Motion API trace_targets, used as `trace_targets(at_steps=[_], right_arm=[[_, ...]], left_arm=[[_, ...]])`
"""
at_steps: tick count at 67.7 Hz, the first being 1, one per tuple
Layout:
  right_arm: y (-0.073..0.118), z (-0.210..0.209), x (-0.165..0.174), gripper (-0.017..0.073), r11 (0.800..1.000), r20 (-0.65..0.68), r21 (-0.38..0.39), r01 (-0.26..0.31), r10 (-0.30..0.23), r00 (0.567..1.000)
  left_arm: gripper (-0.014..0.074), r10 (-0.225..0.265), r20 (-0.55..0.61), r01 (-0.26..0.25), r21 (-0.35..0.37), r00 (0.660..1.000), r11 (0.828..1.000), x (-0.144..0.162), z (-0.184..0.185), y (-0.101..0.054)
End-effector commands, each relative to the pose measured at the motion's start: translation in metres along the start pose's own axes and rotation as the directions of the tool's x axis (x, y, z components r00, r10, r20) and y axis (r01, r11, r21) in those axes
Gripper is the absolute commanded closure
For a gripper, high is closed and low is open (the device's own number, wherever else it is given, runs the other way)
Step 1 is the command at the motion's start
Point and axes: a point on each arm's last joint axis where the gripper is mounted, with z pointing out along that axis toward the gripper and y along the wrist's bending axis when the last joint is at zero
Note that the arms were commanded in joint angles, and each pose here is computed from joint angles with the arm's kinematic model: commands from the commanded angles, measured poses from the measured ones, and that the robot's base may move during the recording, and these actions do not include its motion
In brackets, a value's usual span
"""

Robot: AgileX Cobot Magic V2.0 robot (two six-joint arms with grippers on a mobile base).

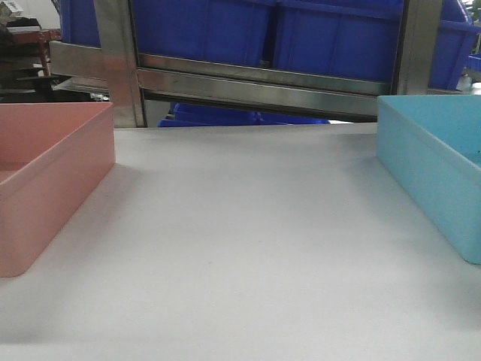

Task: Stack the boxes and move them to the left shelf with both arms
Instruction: 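Lower the left gripper onto the rim of the pink tub, then grip the pink tub wall with the left gripper and lift it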

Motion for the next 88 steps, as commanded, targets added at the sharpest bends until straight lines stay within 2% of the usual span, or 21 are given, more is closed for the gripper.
trace_targets(at_steps=[1,6,13,19,26,32,33,36,40,44,49,55,60,66,69,74,88], right_arm=[[0.002,0.000,-0.014,0.0524,1.000,0.087,-0.006,0.020,-0.019,0.996],[0.002,0.000,-0.014,0.0524,1.000,0.086,-0.006,0.020,-0.019,0.996],[0.002,0.000,-0.014,0.0524,1.000,0.086,-0.006,0.020,-0.019,0.996],[0.002,0.000,-0.014,0.0524,1.000,0.086,-0.006,0.020,-0.019,0.996],[0.002,0.000,-0.014,0.0524,1.000,0.086,-0.006,0.020,-0.019,0.996],[0.002,0.000,-0.014,0.0524,1.000,0.086,-0.006,0.020,-0.019,0.996],[0.002,0.000,-0.014,0.0524,1.000,0.086,-0.006,0.020,-0.019,0.996],[0.002,0.000,-0.014,0.0524,1.000,0.086,-0.006,0.020,-0.019,0.996],[0.002,0.000,-0.014,0.0524,1.000,0.086,-0.006,0.020,-0.019,0.996],[0.002,0.000,-0.014,0.0524,1.000,0.086,-0.006,0.020,-0.019,0.996],[0.002,0.000,-0.014,0.0524,1.000,0.086,-0.006,0.020,-0.019,0.996],[0.002,0.000,-0.014,0.0524,1.000,0.086,-0.006,0.020,-0.019,0.996],[0.002,0.000,-0.014,0.0524,1.000,0.086,-0.006,0.020,-0.019,0.996],[0.002,0.000,-0.014,0.0524,1.000,0.086,-0.006,0.020,-0.019,0.996],[0.002,0.000,-0.014,0.0524,1.000,0.086,-0.006,0.020,-0.019,0.996],[0.002,0.000,-0.014,0.0524,1.000,0.086,-0.006,0.020,-0.019,0.996],[0.002,0.000,-0.014,0.0524,1.000,0.086,-0.006,0.020,-0.019,0.996]], left_arm=[[0.0602,-0.003,0.071,0.004,-0.005,0.997,1.000,-0.047,0.011,0.002],[0.0590,-0.003,-0.046,0.004,0.024,0.999,1.000,-0.074,0.028,0.001],[0.0519,0.006,-0.227,0.009,0.063,0.974,0.998,-0.099,0.056,0.000],[0.0406,0.016,-0.385,0.020,0.090,0.923,0.996,-0.109,0.088,-0.002],[0.0263,0.021,-0.491,0.037,0.109,0.871,0.993,-0.119,0.122,-0.004],[0.0160,0.016,-0.603,0.058,0.104,0.797,0.993,-0.122,0.154,-0.002],[0.0147,0.015,-0.635,0.061,0.098,0.772,0.993,-0.118,0.160,0.000],[0.0125,0.009,-0.680,0.063,0.081,0.733,0.995,-0.120,0.172,0.005],[0.0106,-0.011,-0.751,0.064,0.042,0.661,0.997,-0.116,0.189,0.017],[0.0099,-0.013,-0.812,0.043,0.015,0.583,0.999,-0.108,0.207,0.035],[0.0099,0.000,-0.842,0.015,0.010,0.539,1.000,-0.102,0.225,0.053],[0.0100,0.006,-0.860,-0.011,0.000,0.511,1.000,-0.091,0.249,0.074],[0.0100,0.011,-0.871,-0.023,0.000,0.492,1.000,-0.077,0.265,0.084],[0.0100,0.012,-0.868,-0.038,-0.007,0.497,0.999,-0.057,0.283,0.092],[0.0100,0.033,-0.870,-0.052,0.008,0.493,0.999,-0.043,0.292,0.096],[0.0100,0.060,-0.884,-0.062,0.036,0.464,0.997,-0.015,0.305,0.100],[0.0100,0.046,-0.927,-0.031,0.037,0.373,0.999,0.043,0.321,0.106]])
